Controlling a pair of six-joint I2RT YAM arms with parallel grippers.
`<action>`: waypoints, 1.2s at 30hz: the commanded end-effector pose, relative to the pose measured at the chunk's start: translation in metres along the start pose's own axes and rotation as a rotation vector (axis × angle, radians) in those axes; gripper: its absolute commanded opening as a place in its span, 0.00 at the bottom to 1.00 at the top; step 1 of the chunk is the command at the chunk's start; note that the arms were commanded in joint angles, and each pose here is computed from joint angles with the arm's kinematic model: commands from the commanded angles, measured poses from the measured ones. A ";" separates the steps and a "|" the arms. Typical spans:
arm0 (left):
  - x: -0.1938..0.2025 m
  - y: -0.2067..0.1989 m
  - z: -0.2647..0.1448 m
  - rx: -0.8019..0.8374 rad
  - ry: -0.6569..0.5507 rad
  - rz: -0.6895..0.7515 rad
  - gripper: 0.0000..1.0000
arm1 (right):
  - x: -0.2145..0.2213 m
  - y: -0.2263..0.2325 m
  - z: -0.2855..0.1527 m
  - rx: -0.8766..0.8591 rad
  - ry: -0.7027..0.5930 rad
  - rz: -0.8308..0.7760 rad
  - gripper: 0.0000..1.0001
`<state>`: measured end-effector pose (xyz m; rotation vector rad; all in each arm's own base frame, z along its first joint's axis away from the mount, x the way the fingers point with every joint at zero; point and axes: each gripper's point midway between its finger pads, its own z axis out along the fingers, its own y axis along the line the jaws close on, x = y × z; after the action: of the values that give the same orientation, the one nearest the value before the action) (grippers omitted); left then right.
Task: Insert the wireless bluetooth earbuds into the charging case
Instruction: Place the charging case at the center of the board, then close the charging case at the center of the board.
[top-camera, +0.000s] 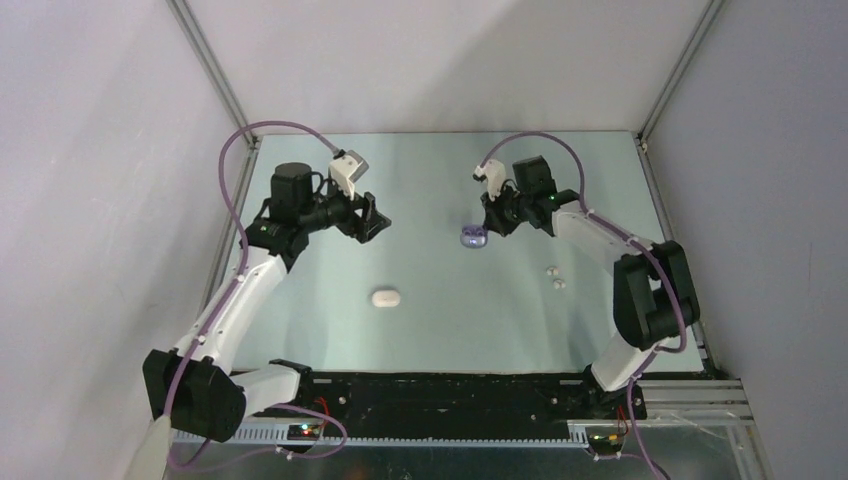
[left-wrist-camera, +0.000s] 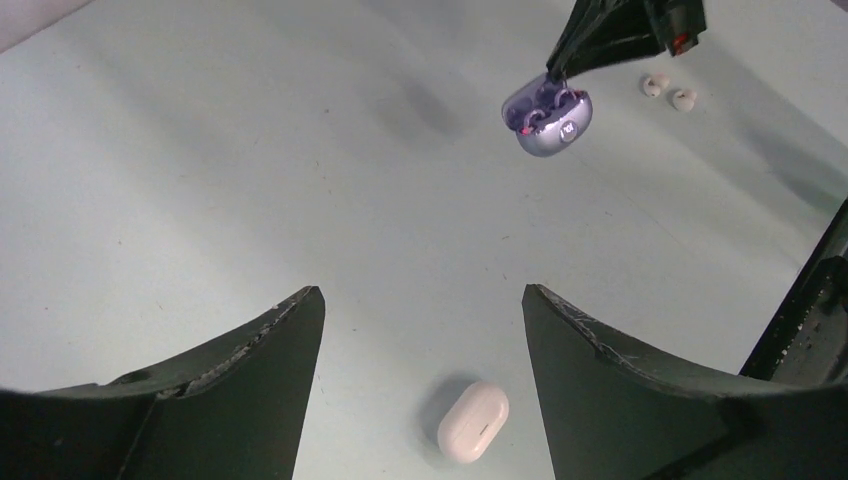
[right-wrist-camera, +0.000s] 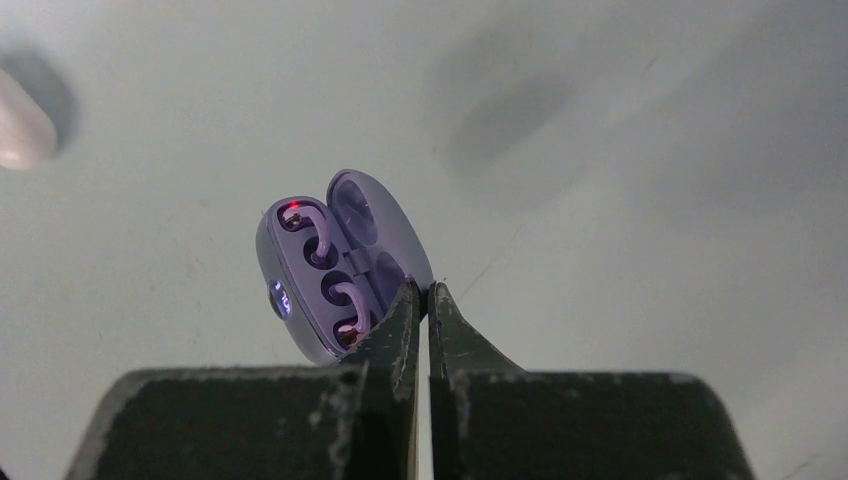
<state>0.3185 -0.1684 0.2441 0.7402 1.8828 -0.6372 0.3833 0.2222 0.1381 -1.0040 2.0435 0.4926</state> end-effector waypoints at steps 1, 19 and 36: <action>-0.006 0.004 -0.001 -0.026 -0.042 -0.006 0.78 | 0.053 0.014 0.011 -0.057 0.163 0.148 0.00; 0.011 0.003 0.000 -0.022 -0.009 -0.016 0.77 | 0.052 0.029 0.002 -0.270 0.218 0.022 0.52; 0.013 0.000 -0.001 -0.016 -0.019 -0.019 0.77 | 0.099 0.040 0.036 -0.327 0.511 -0.146 1.00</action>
<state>0.3145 -0.1675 0.2251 0.7029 1.9209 -0.6558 0.3265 0.2286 0.0360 -1.5520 2.3342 0.6247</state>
